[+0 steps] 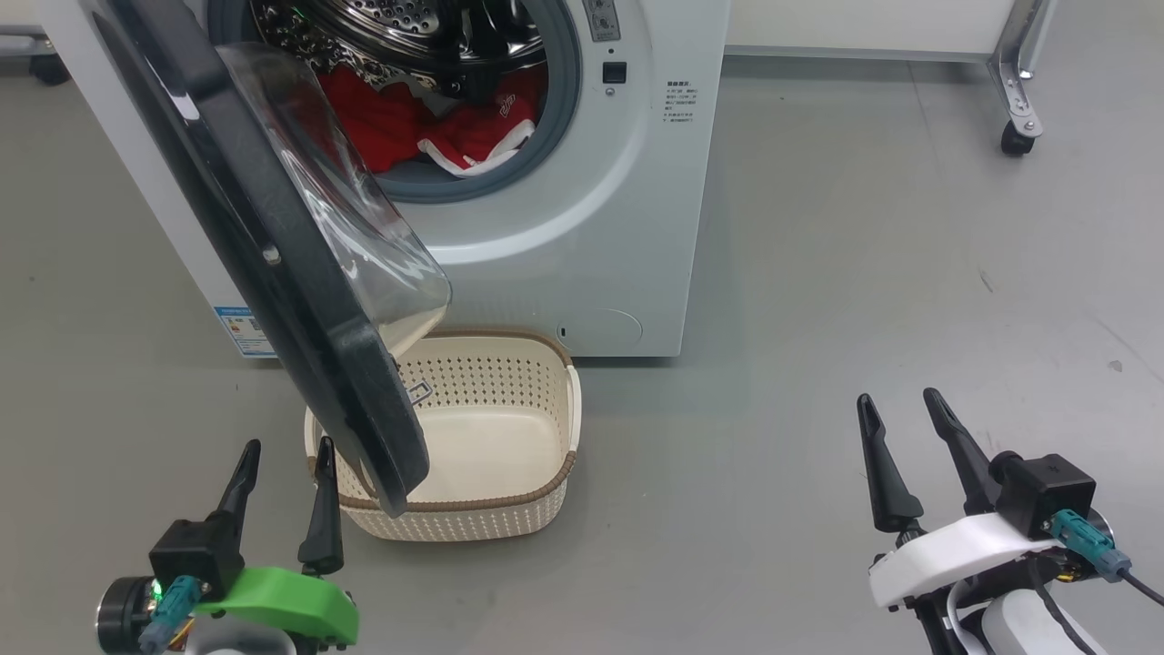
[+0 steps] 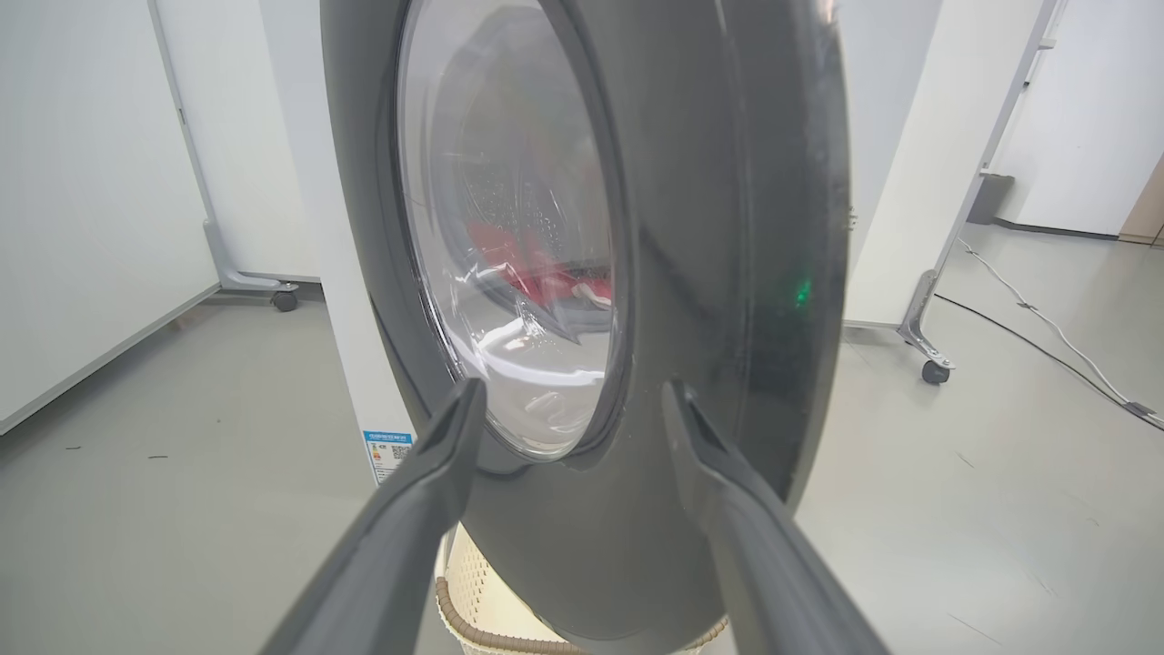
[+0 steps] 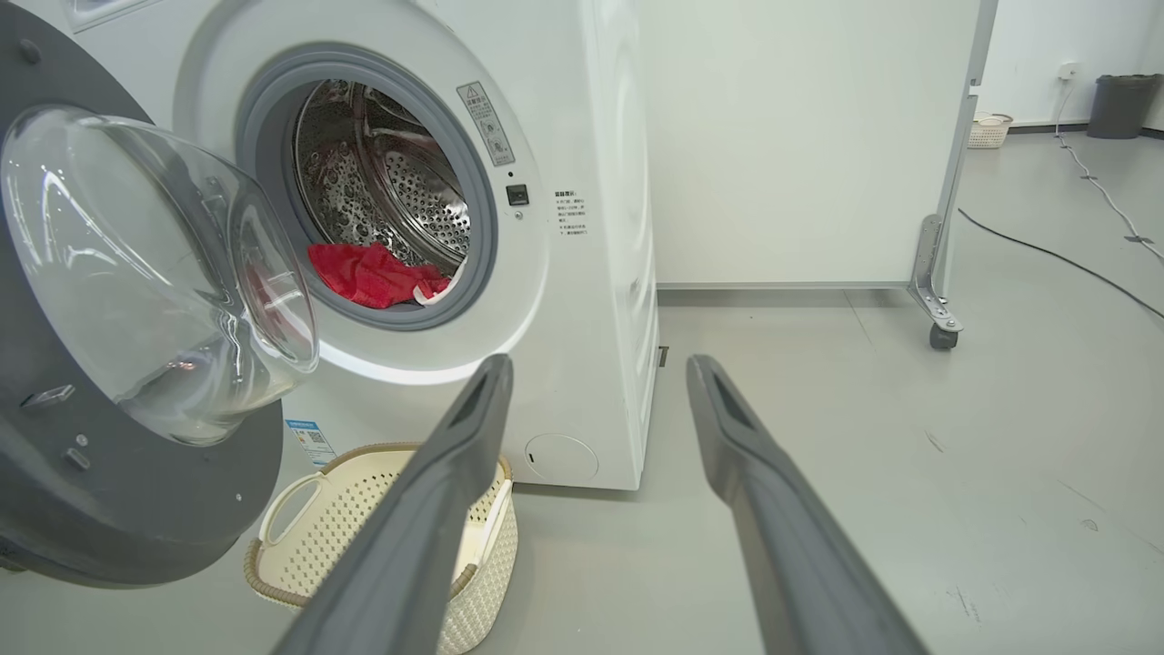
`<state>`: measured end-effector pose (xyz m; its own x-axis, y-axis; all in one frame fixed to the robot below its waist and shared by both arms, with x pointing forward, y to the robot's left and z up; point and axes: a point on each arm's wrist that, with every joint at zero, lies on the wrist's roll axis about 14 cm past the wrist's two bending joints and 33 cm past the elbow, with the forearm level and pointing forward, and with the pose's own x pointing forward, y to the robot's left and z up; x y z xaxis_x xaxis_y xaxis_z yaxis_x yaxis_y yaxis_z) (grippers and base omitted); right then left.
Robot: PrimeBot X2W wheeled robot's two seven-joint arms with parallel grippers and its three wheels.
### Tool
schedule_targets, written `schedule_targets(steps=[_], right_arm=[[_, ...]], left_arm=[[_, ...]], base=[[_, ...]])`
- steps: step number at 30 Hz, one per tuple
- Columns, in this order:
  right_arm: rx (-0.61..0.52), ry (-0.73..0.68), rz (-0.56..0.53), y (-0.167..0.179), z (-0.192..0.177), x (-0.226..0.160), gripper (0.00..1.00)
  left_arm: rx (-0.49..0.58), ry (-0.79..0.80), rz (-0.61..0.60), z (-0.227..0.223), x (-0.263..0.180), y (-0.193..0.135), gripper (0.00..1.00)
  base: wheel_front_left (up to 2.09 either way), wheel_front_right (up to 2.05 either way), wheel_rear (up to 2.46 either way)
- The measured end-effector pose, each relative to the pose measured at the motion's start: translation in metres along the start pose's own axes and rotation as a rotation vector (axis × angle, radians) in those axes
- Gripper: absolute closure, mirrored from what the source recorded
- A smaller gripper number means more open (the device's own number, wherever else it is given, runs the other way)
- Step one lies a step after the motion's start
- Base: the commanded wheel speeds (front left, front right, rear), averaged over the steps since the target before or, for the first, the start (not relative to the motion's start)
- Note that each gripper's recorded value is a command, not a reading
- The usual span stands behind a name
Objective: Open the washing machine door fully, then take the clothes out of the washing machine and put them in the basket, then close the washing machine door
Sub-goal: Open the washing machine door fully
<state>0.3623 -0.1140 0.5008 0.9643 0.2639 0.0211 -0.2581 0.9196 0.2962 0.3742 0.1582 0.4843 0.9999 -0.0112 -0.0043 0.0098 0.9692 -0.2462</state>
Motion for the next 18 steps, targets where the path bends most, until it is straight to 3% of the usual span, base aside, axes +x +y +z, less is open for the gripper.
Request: schedule_targets(steps=[18], right_arm=[[0.024, -0.012, -0.009, -0.0002, 0.0003, -0.0009, 0.00]], left_arm=[[0.001, 0.000, 0.002, 0.0000, -0.0010, 0.0015, 0.00]], base=[[0.00, 0.00, 0.00]])
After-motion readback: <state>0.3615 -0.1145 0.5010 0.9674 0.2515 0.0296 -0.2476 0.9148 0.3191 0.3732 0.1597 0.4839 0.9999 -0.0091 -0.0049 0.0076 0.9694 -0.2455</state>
